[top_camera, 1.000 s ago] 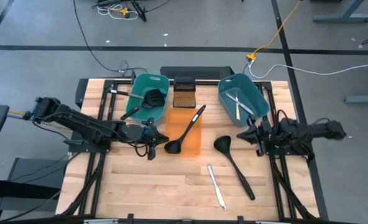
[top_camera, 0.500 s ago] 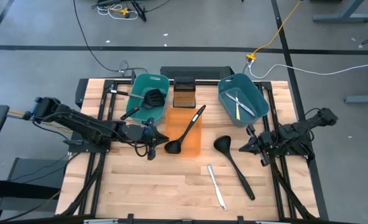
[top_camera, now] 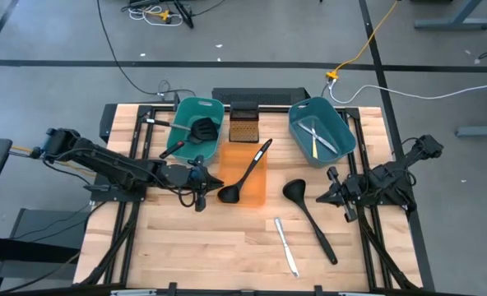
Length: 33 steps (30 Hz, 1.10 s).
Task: Pick & Place Kitchen Items
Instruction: Put the black ladle into the orange bin
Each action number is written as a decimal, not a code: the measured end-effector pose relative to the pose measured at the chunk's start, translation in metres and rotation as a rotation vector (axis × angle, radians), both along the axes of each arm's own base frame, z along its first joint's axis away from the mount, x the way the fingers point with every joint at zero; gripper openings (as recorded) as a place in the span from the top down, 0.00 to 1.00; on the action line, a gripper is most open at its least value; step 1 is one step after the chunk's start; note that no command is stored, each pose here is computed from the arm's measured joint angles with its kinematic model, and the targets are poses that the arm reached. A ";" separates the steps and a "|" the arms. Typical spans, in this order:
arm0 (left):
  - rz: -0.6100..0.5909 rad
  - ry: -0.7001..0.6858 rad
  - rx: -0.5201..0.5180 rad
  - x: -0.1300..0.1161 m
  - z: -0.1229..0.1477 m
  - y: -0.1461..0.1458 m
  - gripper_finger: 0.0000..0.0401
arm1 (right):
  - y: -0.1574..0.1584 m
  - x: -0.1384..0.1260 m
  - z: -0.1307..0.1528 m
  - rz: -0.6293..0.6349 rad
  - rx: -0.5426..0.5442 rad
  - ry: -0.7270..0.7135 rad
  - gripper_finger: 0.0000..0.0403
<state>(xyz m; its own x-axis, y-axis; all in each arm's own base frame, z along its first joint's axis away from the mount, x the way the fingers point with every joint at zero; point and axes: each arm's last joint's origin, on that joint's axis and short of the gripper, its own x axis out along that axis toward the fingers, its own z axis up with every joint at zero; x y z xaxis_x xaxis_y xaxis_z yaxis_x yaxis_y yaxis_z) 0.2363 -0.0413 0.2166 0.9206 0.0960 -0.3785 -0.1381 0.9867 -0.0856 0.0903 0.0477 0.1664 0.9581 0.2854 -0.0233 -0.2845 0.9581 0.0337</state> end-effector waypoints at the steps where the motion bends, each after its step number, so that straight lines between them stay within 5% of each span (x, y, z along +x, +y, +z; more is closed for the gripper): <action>1: 0.000 0.000 0.000 0.000 0.000 0.000 0.89 | 0.000 0.000 0.000 0.000 0.000 0.000 0.97; 13: -0.087 0.009 0.028 0.022 0.034 -0.007 0.91 | -0.001 0.000 0.003 -0.021 -0.004 -0.035 0.97; 23: -0.428 0.077 0.200 0.125 0.079 -0.035 0.97 | -0.006 0.000 0.015 -0.178 0.004 -0.148 0.97; 28: -0.445 0.074 0.231 0.178 0.076 -0.046 0.95 | -0.011 0.000 0.019 -0.346 0.039 -0.169 0.97; 33: -0.466 0.146 0.213 0.212 0.061 -0.045 0.92 | -0.010 0.000 0.015 -0.319 0.086 -0.127 0.97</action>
<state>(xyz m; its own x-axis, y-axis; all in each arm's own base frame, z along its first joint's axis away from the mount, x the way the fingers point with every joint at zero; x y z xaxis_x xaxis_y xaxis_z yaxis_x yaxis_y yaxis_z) 0.4486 -0.0868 0.2781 0.8231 -0.2216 -0.5230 0.3233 0.9398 0.1106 0.0904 0.0380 0.1813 0.9931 -0.0333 0.1125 0.0218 0.9946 0.1016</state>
